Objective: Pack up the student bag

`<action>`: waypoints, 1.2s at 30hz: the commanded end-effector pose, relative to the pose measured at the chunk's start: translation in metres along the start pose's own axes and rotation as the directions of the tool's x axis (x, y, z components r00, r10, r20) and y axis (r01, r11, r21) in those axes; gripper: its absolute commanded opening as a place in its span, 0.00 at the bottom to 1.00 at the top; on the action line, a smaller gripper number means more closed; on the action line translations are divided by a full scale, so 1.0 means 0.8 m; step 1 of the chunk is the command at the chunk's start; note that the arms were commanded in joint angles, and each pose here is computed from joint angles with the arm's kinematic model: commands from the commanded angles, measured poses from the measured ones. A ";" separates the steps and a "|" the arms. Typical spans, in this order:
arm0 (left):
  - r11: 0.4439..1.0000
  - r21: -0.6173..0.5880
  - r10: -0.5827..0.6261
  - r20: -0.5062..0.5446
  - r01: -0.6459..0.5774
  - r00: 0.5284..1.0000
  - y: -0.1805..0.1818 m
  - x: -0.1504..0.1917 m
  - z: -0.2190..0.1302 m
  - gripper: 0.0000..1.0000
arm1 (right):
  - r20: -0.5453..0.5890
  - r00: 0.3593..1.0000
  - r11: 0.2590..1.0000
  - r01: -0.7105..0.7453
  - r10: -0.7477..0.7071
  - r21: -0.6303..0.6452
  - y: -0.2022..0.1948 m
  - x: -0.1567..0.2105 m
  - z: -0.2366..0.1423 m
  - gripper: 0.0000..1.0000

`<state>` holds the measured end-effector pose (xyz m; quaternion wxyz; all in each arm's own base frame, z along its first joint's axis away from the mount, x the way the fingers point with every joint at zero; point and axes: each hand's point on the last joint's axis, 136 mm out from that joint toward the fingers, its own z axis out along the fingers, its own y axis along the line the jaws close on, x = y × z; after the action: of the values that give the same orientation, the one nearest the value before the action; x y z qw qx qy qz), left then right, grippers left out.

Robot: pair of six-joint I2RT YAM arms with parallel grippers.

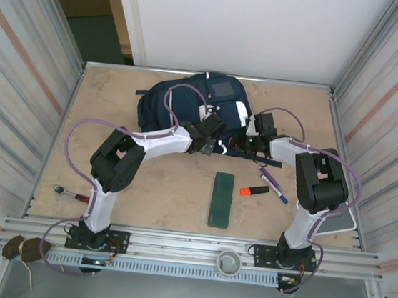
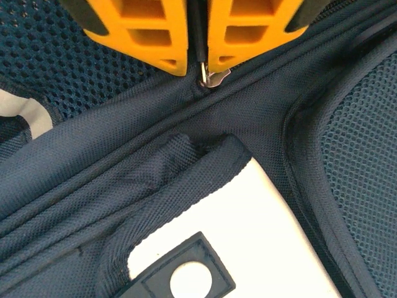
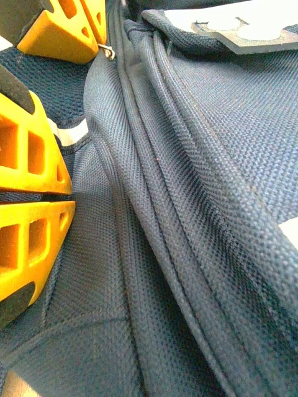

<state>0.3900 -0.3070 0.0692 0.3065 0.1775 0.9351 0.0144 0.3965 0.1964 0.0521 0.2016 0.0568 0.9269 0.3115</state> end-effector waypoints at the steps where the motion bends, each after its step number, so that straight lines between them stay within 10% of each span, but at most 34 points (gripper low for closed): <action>1: 1.000 0.019 0.001 -0.006 -0.001 1.000 0.003 0.001 -0.016 0.08 | -0.048 0.998 0.999 -0.036 0.038 0.037 -0.018 0.020 -0.002 0.10; 36: 0.855 0.455 -0.287 0.018 0.248 0.958 0.055 0.009 -0.056 0.00 | 0.032 0.999 0.996 -0.019 0.016 0.086 -0.016 -0.022 -0.052 0.18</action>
<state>0.3748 -0.2518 0.0822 0.2788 0.1076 0.9308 -0.2104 0.3927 0.1682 0.0542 0.1860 0.0839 0.9361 0.2866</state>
